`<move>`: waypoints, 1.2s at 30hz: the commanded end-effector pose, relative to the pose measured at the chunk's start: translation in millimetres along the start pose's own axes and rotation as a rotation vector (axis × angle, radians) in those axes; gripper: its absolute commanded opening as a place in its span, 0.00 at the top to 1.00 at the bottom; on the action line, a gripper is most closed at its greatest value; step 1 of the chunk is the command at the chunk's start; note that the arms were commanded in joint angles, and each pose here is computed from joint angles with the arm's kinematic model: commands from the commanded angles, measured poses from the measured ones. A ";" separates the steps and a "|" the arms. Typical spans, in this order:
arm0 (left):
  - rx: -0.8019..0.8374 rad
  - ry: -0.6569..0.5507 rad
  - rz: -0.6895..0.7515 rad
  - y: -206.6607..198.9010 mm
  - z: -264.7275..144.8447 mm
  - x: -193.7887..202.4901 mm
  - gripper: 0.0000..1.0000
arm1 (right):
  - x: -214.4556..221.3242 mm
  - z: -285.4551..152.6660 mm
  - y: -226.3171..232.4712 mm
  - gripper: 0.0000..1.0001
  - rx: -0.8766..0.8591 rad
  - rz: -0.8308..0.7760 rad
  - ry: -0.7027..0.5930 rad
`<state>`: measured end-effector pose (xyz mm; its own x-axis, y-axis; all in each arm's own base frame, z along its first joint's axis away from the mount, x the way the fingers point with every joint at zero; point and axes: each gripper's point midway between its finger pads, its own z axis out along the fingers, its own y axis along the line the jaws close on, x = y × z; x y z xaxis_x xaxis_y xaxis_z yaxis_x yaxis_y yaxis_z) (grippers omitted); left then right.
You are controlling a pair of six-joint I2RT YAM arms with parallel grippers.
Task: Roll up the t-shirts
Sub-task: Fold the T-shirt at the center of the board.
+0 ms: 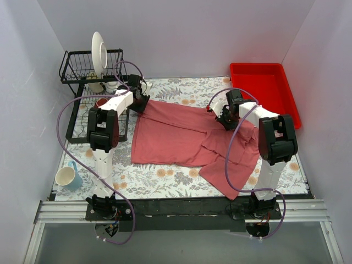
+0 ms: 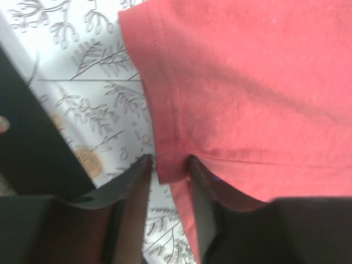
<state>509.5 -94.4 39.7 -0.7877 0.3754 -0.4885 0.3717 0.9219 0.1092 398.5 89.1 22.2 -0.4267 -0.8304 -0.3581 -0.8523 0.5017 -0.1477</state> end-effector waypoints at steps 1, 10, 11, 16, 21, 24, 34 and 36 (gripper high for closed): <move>0.039 -0.014 -0.011 -4.7 -8.3 -13.1 0.72 | 3.4 4.4 -8.1 0.85 0.011 0.012 0.014; 0.057 -0.146 0.007 -7.2 -28.0 -57.3 1.00 | 1.5 8.0 -10.2 0.85 0.008 0.014 0.013; 0.069 -0.164 0.015 -9.4 -30.4 -62.9 1.00 | 1.8 8.7 -10.5 0.85 0.008 0.014 0.015; 0.095 -0.268 0.058 -19.5 -29.2 -96.5 1.00 | 1.6 10.9 -10.9 0.85 0.005 0.014 0.016; 0.093 -0.331 0.069 -27.0 -11.9 -129.1 1.00 | 0.9 11.1 -12.2 0.85 0.006 0.011 0.017; 0.080 -0.350 0.066 -25.8 -8.9 -136.4 0.63 | 0.2 10.6 -12.5 0.85 0.004 0.012 0.017; 0.089 -0.423 -0.014 -31.6 -82.5 -120.9 0.51 | 1.1 10.3 -10.7 0.85 0.001 0.018 0.017; 0.143 -0.419 -0.022 -43.1 -91.0 -116.0 0.59 | 1.2 11.7 -10.1 0.85 -0.003 0.022 0.017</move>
<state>542.4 -158.4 61.7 -0.6766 0.3515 -0.6471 0.4426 0.8964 0.0242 406.3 89.7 21.8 -0.4313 -0.8285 -0.3572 -0.8506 0.5054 -0.1453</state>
